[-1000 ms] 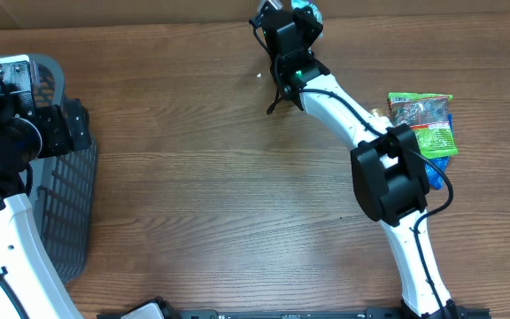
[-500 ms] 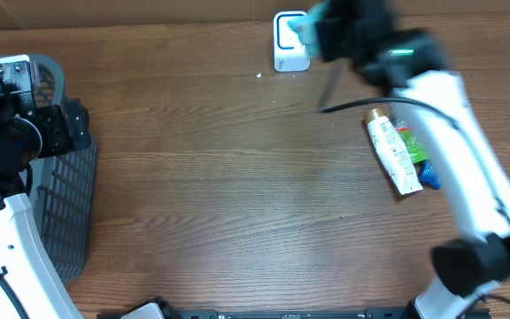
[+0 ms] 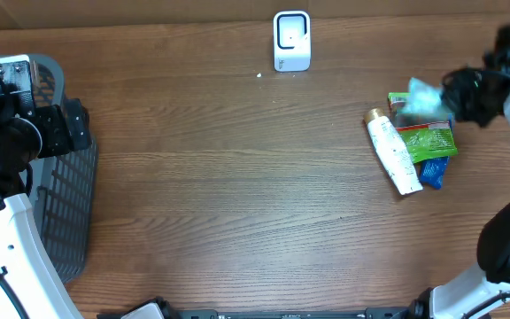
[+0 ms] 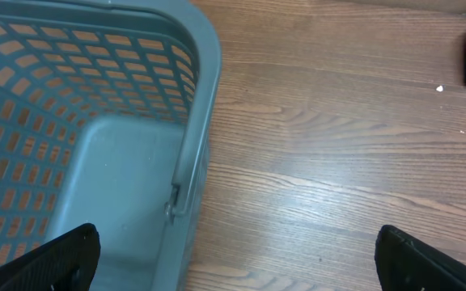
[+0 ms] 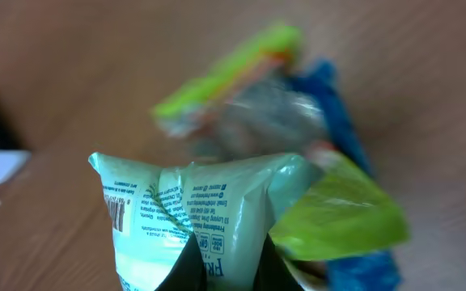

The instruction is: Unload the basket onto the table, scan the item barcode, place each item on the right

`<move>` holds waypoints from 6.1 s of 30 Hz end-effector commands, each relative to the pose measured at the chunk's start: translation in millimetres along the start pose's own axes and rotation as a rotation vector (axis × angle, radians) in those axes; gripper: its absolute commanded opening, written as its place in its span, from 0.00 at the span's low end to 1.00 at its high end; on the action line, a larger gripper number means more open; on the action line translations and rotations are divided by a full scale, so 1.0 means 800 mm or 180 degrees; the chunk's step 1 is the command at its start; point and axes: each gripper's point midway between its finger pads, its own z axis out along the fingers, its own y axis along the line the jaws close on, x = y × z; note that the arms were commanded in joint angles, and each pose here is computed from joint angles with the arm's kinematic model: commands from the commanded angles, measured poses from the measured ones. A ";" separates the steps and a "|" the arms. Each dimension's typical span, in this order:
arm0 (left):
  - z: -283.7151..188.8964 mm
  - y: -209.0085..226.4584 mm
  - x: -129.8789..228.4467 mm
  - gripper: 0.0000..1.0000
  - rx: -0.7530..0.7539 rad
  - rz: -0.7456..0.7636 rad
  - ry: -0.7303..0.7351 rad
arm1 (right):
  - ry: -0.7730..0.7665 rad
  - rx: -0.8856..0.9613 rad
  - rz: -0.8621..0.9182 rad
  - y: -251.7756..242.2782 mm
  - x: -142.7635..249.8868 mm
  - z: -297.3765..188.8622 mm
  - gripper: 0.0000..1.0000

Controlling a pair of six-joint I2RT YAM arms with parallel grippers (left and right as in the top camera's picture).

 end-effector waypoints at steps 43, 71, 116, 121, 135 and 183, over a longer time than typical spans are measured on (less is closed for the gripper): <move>-0.003 0.000 -0.005 1.00 0.0007 0.0055 -0.0040 | -0.0563 -0.1204 -0.1573 0.043 0.176 -0.331 1.00; -0.003 0.000 -0.005 1.00 0.0007 0.0055 -0.0040 | -0.0840 -0.0666 -0.1836 0.022 0.184 -0.336 1.00; -0.003 0.000 -0.005 1.00 0.0007 0.0055 -0.0040 | -0.4129 -0.2333 -0.2439 0.030 0.243 -0.213 1.00; -0.003 0.000 -0.005 1.00 0.0007 0.0055 -0.0040 | -0.4157 -0.2346 -0.2435 0.028 0.244 -0.204 1.00; -0.003 0.000 -0.005 1.00 0.0007 0.0055 -0.0040 | -0.4137 -0.2347 -0.2446 0.024 0.248 -0.191 1.00; -0.003 0.000 -0.005 1.00 0.0007 0.0055 -0.0040 | -0.3344 -0.1955 -0.2528 0.006 0.258 -0.111 1.00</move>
